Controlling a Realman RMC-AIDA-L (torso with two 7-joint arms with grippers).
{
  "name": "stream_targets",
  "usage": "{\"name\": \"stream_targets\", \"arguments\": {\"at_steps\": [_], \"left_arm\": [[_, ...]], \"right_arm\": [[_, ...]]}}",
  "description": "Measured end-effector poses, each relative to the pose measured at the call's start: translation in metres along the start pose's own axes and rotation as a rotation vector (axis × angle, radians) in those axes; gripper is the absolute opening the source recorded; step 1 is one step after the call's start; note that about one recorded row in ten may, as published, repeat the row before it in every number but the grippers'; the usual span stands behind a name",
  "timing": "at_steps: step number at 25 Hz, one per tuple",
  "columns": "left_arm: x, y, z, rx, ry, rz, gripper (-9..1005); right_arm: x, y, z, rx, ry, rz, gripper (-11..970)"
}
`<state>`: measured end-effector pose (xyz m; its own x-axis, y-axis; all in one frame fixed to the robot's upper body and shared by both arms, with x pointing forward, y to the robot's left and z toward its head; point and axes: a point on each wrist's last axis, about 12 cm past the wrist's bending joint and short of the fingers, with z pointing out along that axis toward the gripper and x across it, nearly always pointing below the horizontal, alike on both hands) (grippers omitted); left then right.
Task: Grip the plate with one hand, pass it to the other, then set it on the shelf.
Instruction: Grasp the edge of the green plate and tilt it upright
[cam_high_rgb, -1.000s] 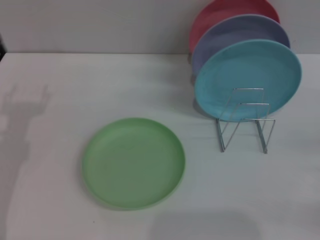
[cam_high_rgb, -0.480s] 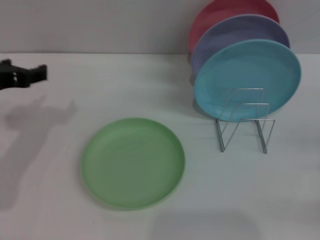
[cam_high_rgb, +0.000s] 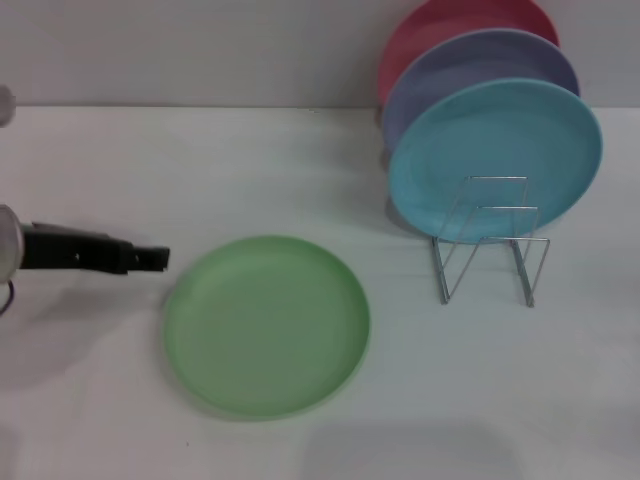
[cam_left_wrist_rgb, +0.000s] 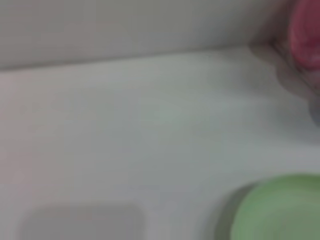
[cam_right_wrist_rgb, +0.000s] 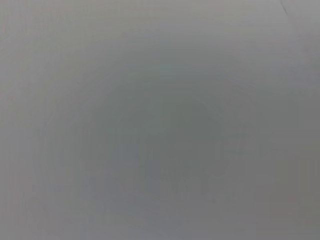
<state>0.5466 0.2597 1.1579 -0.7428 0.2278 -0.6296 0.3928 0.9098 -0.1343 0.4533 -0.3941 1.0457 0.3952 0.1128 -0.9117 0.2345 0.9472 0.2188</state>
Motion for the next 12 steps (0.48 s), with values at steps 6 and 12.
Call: {"name": "stream_targets", "arguments": {"at_steps": [6,12], "left_arm": [[0.011,-0.002,0.015,0.031,0.079,-0.016,779],[0.019,-0.001,0.026,0.046,0.132,-0.037,770]], "right_arm": [[0.0,0.001,0.001,-0.003,-0.001,0.001,838],[0.0,0.003,0.003,-0.007,-0.004,0.004,837]]}}
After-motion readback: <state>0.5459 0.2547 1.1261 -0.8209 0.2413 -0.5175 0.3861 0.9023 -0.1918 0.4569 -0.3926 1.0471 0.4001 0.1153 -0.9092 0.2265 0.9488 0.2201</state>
